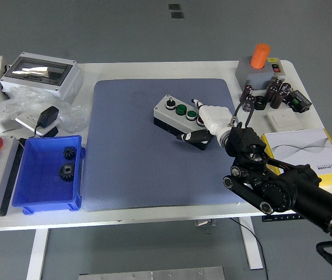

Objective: Pick up the button,place it on the desk,press the button,press the button

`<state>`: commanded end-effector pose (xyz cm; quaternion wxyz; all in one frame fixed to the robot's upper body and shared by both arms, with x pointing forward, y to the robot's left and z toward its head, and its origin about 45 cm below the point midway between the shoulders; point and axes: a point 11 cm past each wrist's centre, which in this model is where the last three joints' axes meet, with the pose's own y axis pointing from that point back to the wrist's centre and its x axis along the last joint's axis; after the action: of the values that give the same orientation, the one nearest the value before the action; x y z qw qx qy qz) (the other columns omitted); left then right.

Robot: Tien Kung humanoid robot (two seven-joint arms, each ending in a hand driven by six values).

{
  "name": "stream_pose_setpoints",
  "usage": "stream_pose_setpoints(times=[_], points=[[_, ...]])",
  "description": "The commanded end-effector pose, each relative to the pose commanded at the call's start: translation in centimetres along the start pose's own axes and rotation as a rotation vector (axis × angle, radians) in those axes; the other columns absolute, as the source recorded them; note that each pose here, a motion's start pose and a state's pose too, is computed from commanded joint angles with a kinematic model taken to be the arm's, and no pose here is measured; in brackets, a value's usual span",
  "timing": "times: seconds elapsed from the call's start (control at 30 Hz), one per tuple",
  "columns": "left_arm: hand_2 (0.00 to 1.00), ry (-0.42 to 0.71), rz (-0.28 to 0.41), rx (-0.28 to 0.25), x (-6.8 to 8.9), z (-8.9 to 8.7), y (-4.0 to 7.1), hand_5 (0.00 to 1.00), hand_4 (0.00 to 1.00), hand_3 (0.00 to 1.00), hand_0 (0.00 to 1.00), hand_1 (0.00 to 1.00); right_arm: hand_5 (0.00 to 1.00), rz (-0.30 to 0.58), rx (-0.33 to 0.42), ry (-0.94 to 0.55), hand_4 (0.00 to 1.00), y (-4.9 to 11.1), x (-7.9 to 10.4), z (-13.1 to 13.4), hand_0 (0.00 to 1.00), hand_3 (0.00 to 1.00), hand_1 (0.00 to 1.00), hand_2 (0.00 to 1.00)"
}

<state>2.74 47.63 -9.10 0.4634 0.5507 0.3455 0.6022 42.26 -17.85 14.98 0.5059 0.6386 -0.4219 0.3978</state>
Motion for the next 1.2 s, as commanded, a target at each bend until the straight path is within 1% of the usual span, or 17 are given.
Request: stream_pose_setpoints(times=[0.07, 0.1, 0.27, 0.3, 0.47, 0.5, 0.67, 0.7, 0.83, 0.87, 0.9, 1.0, 1.17, 1.2], points=[[0.601, 0.000, 0.000, 0.000, 0.0, 0.0, 0.0, 0.028, 0.551, 0.566, 0.746, 0.767, 0.556, 0.002, 0.000, 0.004, 0.998, 0.0, 0.0, 0.0, 0.269, 0.998, 0.549, 0.701], [0.602, 0.000, 0.000, 0.000, 0.0, 0.0, 0.0, 0.028, 0.555, 0.567, 0.746, 0.767, 0.299, 0.004, -0.001, 0.006, 0.859, 0.0, 0.0, 0.0, 0.145, 0.862, 0.419, 0.548], [0.602, 0.001, 0.000, 0.000, 0.0, 0.0, 0.0, 0.028, 0.555, 0.567, 0.746, 0.767, 0.299, 0.032, 0.002, 0.002, 0.859, 0.0, 0.5, 0.0, 0.145, 0.862, 0.419, 0.548], [0.603, 0.001, 0.000, 0.000, -0.1, 0.0, 0.0, 0.032, 0.561, 0.568, 0.747, 0.767, 0.227, 0.040, 0.003, -0.001, 0.787, 0.0, 0.6, 0.0, 0.100, 0.700, 0.371, 0.462], [0.603, 0.002, -0.001, -0.002, -0.1, 0.0, 0.0, 0.032, 0.561, 0.568, 0.747, 0.767, 0.227, 0.063, 0.006, -0.005, 0.787, 0.0, 1.0, 0.0, 0.100, 0.700, 0.371, 0.462], [0.603, 0.002, -0.001, -0.002, -0.1, 0.0, 0.0, 0.036, 0.567, 0.569, 0.747, 0.767, 0.224, 0.065, 0.006, -0.004, 0.718, 0.0, 1.1, 0.0, 0.078, 0.480, 0.313, 0.382], [0.603, 0.003, -0.001, -0.002, -0.2, 0.0, 0.0, 0.036, 0.567, 0.569, 0.747, 0.767, 0.224, 0.072, 0.012, 0.003, 0.718, 0.1, 1.0, 0.0, 0.078, 0.480, 0.313, 0.382], [0.605, 0.003, -0.001, -0.002, -0.2, 0.0, 0.0, 0.047, 0.580, 0.572, 0.746, 0.766, 0.220, 0.075, 0.015, 0.002, 0.665, 0.1, 1.1, 0.0, 0.067, 0.378, 0.294, 0.343], [0.605, 0.002, -0.002, -0.004, -0.2, 0.0, 0.0, 0.047, 0.580, 0.572, 0.746, 0.766, 0.220, 0.092, 0.034, -0.012, 0.665, 0.2, 1.5, -0.2, 0.067, 0.378, 0.294, 0.343], [0.605, 0.002, -0.003, -0.005, -0.3, 0.1, 0.0, 0.047, 0.580, 0.572, 0.746, 0.766, 0.220, 0.098, 0.045, -0.022, 0.665, 0.3, 1.7, -0.3, 0.067, 0.378, 0.294, 0.343], [0.607, 0.002, -0.003, -0.005, -0.3, 0.1, 0.0, 0.056, 0.592, 0.575, 0.747, 0.766, 0.223, 0.103, 0.059, -0.032, 0.658, 0.3, 1.8, -0.4, 0.065, 0.343, 0.286, 0.323], [0.607, 0.003, -0.004, -0.005, -0.4, 0.1, 0.0, 0.056, 0.592, 0.575, 0.747, 0.766, 0.223, 0.107, 0.113, -0.056, 0.658, 0.7, 2.3, -0.9, 0.065, 0.343, 0.286, 0.323], [0.608, 0.006, -0.003, -0.001, -0.4, -0.1, 0.0, 0.059, 0.594, 0.574, 0.747, 0.766, 0.219, 0.104, 0.259, -0.060, 0.668, 1.9, 3.3, -2.1, 0.064, 0.333, 0.286, 0.316], [0.608, 0.006, -0.003, -0.001, -0.5, -0.2, 0.0, 0.059, 0.594, 0.574, 0.747, 0.766, 0.219, 0.100, 0.300, -0.047, 0.668, 2.3, 3.3, -2.5, 0.064, 0.333, 0.286, 0.316]])
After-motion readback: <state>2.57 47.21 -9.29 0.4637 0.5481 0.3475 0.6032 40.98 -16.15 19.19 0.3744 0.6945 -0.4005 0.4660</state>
